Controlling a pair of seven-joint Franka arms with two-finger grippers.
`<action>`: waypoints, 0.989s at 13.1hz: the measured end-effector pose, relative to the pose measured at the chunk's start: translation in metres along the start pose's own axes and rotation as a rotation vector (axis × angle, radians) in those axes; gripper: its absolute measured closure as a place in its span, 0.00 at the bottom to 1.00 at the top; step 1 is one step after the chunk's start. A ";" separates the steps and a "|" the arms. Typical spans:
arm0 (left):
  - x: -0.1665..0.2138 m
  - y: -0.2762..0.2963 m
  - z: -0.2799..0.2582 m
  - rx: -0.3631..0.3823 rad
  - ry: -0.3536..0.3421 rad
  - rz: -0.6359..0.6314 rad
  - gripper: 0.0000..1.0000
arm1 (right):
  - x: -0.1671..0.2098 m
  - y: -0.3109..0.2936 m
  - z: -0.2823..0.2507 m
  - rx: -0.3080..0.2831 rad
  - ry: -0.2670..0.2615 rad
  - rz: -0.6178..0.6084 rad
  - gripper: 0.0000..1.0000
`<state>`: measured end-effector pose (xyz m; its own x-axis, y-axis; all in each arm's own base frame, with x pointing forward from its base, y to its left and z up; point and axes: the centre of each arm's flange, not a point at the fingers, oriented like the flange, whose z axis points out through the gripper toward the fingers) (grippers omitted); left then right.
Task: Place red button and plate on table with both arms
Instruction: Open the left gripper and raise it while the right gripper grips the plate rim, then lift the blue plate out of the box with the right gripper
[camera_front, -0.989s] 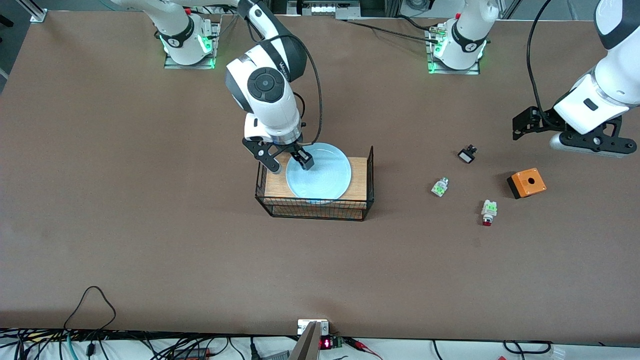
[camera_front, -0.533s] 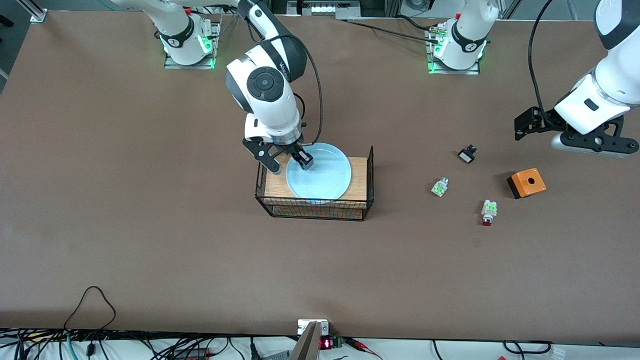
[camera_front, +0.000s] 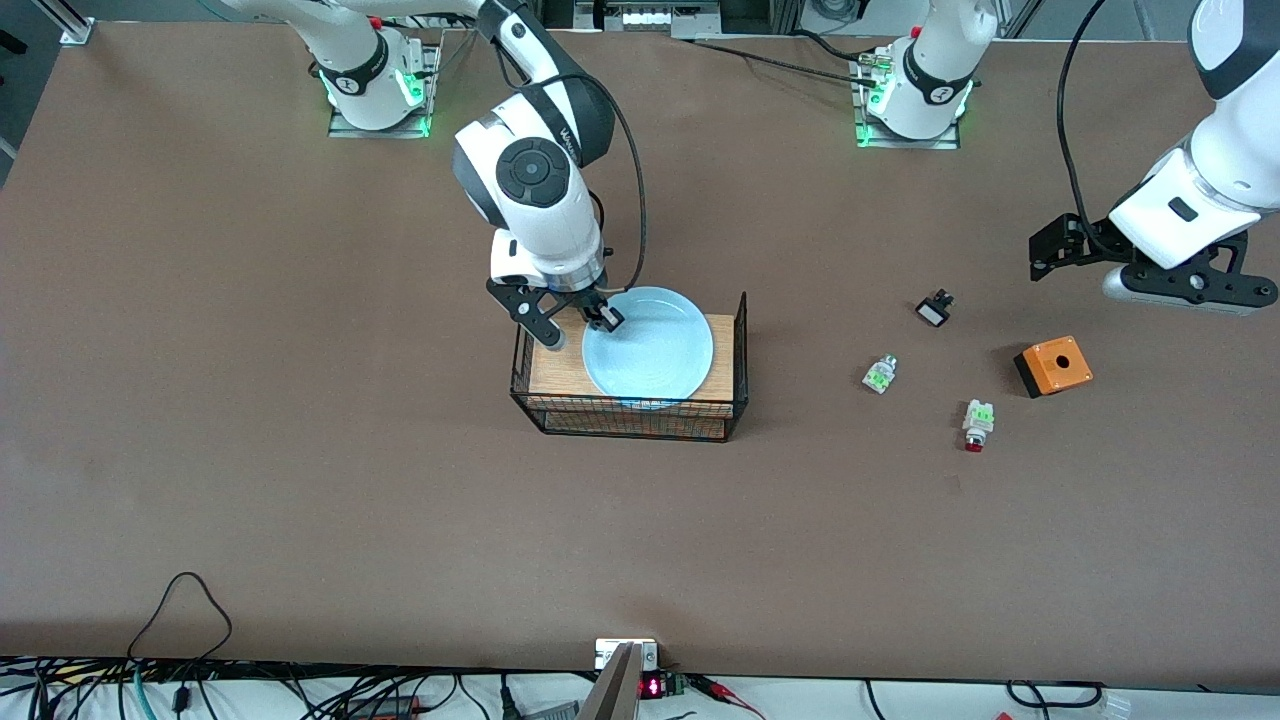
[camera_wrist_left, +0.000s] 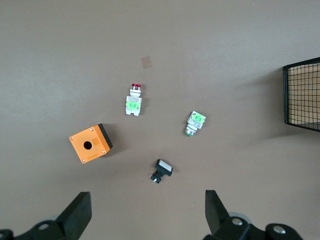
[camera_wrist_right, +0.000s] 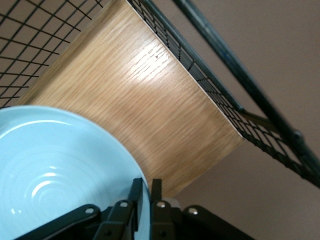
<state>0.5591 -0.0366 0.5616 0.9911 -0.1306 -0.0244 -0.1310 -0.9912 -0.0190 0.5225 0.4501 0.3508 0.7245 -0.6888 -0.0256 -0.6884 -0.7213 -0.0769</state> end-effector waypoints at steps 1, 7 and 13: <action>0.000 -0.001 0.000 0.000 0.000 -0.001 0.00 | -0.003 0.000 -0.001 0.001 -0.002 -0.007 0.96; 0.000 0.002 0.000 0.017 -0.001 0.009 0.00 | -0.006 -0.002 -0.023 0.030 -0.002 -0.012 0.97; 0.000 0.003 -0.001 0.018 0.002 0.011 0.00 | 0.007 0.016 -0.133 0.096 -0.002 0.001 0.97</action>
<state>0.5589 -0.0397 0.5629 0.9897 -0.1412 -0.0230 -0.1420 -0.9892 -0.0368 0.5118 0.4245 0.4816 0.7237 -0.6896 -0.0279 -0.6830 -0.7099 -0.1719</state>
